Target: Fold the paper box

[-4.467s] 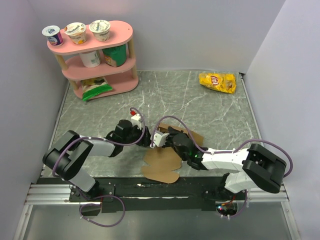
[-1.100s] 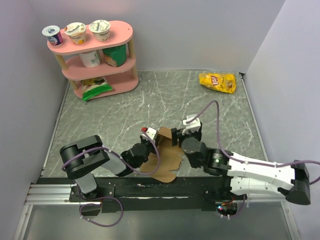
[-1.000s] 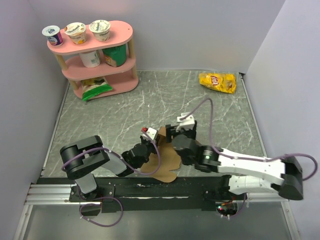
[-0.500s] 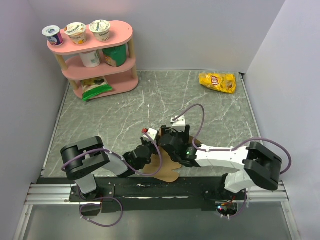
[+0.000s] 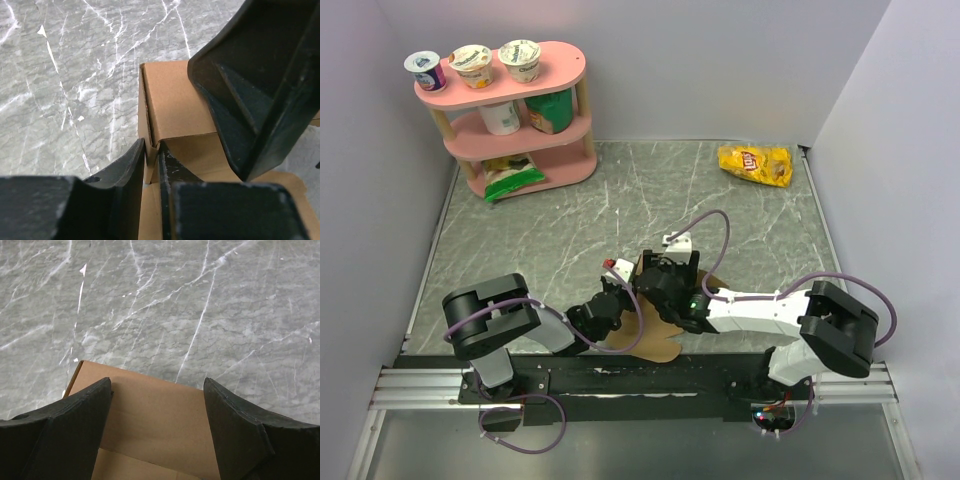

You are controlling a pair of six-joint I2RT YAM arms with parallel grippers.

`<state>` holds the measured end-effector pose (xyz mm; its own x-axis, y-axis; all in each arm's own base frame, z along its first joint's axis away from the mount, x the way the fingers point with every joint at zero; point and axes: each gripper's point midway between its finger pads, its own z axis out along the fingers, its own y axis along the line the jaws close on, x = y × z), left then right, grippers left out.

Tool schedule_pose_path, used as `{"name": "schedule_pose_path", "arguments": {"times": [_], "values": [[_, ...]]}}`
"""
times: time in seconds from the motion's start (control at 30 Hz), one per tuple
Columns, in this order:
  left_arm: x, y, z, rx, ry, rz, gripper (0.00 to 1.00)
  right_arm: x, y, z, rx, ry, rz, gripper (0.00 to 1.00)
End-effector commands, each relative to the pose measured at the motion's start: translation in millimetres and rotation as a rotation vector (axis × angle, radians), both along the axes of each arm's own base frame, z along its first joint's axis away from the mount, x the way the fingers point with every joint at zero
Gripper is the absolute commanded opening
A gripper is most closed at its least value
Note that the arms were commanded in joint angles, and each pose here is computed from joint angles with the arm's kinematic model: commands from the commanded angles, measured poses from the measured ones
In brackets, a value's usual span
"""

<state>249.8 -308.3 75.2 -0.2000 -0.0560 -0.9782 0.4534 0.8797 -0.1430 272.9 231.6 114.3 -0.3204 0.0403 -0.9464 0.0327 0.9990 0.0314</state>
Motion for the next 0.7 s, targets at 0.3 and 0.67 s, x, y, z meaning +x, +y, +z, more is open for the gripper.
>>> {"name": "schedule_pose_path", "arguments": {"times": [0.3, 0.67], "values": [[7, 2, -20, 0.023, 0.022, 0.076, 0.04, -7, -9, -30, 0.004, 0.112, 0.023, 0.81], [-9, -3, -20, 0.054, 0.061, -0.043, 0.01, 0, 1, 13, 0.057, 0.08, 0.34, 0.92]]}}
